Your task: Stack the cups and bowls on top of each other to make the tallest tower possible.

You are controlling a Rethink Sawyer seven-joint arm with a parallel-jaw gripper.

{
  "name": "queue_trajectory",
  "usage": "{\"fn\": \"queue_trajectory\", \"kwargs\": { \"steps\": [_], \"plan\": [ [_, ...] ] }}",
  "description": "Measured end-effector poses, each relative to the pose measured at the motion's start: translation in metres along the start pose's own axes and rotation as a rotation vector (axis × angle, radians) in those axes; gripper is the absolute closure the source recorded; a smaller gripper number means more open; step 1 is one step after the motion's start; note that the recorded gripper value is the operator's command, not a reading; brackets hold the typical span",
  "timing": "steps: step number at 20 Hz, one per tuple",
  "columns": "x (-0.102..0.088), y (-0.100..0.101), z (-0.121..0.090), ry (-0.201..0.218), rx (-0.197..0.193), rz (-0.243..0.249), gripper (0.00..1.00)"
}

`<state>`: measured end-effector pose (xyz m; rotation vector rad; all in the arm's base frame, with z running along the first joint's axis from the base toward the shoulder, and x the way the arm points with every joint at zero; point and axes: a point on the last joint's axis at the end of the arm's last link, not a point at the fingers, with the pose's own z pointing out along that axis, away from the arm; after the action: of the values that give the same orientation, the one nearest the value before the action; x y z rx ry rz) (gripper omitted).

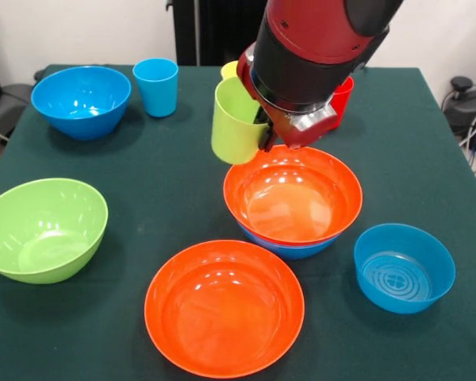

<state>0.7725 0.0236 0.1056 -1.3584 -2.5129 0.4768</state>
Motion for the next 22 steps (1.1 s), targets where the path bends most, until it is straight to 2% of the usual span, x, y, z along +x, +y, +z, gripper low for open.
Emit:
{"fn": "queue_trajectory", "kwargs": {
  "steps": [7,12,18,19,21,22],
  "plan": [
    [0.002,0.002,-0.016,0.019,-0.040,0.009,1.00],
    [-0.001,0.004,-0.036,0.001,-0.097,0.018,1.00],
    [-0.006,0.010,-0.058,-0.060,-0.182,0.024,1.00],
    [-0.008,0.014,-0.064,-0.086,-0.214,0.025,1.00],
    [-0.009,0.016,-0.067,-0.098,-0.231,0.026,1.00],
    [-0.010,0.018,-0.070,-0.112,-0.253,0.027,1.00]
  ]
}}
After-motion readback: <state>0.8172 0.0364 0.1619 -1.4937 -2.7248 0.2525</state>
